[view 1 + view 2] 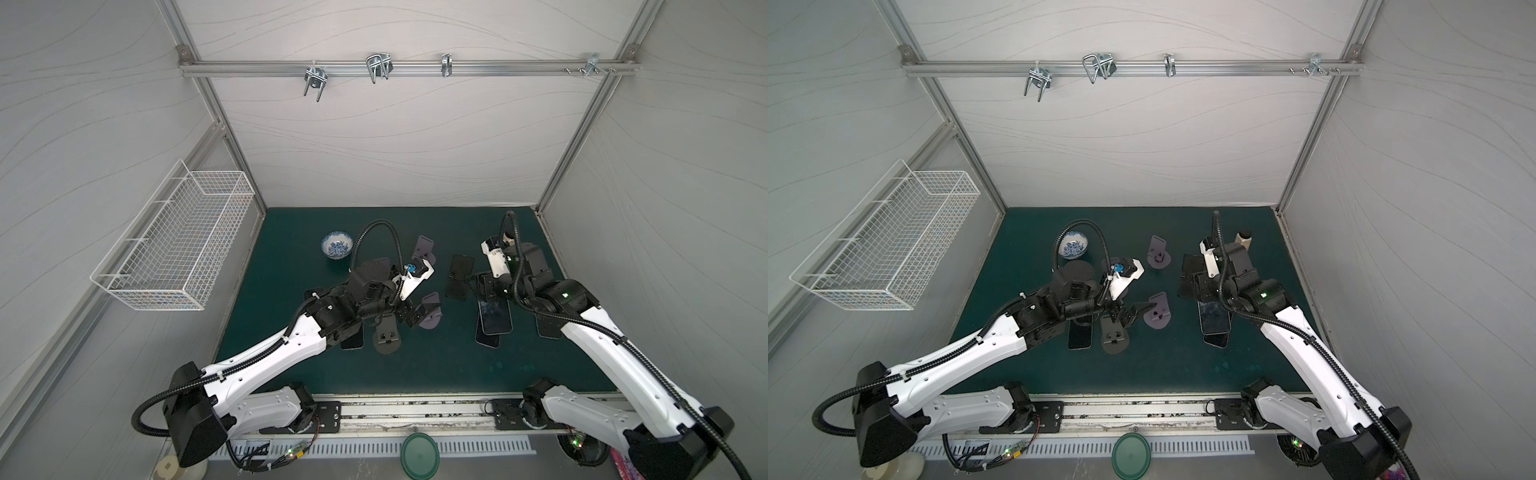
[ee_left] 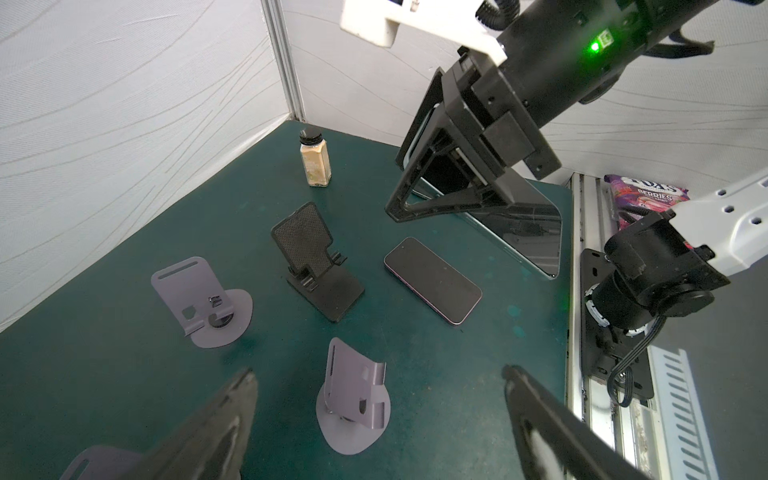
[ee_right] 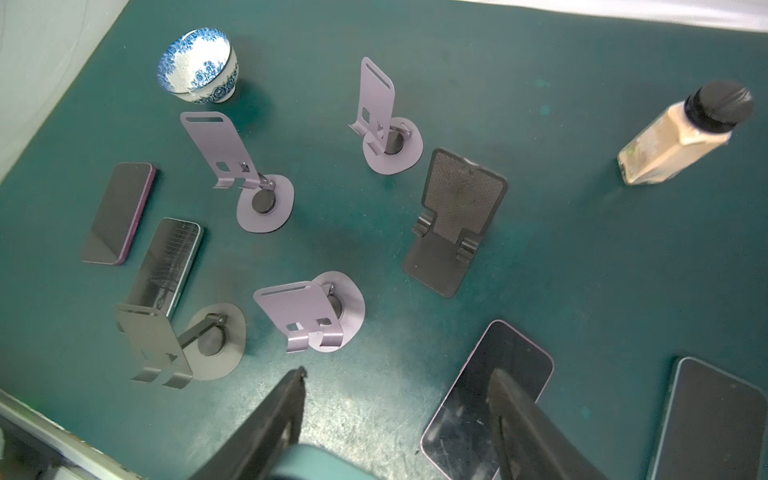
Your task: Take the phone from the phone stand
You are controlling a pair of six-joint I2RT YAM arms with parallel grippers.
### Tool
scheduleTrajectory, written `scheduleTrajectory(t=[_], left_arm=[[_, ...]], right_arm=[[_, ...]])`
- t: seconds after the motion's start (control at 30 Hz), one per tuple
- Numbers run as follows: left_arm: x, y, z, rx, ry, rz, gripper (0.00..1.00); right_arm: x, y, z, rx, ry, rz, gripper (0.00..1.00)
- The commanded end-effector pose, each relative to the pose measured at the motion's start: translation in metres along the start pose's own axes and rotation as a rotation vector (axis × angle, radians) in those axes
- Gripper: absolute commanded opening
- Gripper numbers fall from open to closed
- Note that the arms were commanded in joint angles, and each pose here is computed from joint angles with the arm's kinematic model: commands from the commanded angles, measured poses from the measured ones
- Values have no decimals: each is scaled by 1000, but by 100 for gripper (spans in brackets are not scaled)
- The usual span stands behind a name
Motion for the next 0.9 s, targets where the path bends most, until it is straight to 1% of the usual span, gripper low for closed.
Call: scheduleTrajectory(t=[0.0, 0.4, 0.57, 0.87], left_arm=[[-15, 6, -5, 6, -35, -48, 94], [-9, 4, -3, -1, -30, -38, 94], [-5, 5, -2, -5, -26, -36, 94], [-2, 3, -1, -7, -20, -31, 94]], right_arm=[[3, 3, 1, -55, -65, -27, 41], [25, -23, 4, -123, -153, 22, 41], [33, -34, 4, -130, -163, 57, 41], [40, -41, 5, -135, -178, 83, 41]])
Point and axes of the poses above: each gripper's point midway between its finger pads, its own y axis back along the fingers, its own z axis along the line the jaws close on, x = y × z, the point moved 10 cm from there along y, back along the fingers, and after that the axes turned 14 degrees about y, right-handed, at the moved point
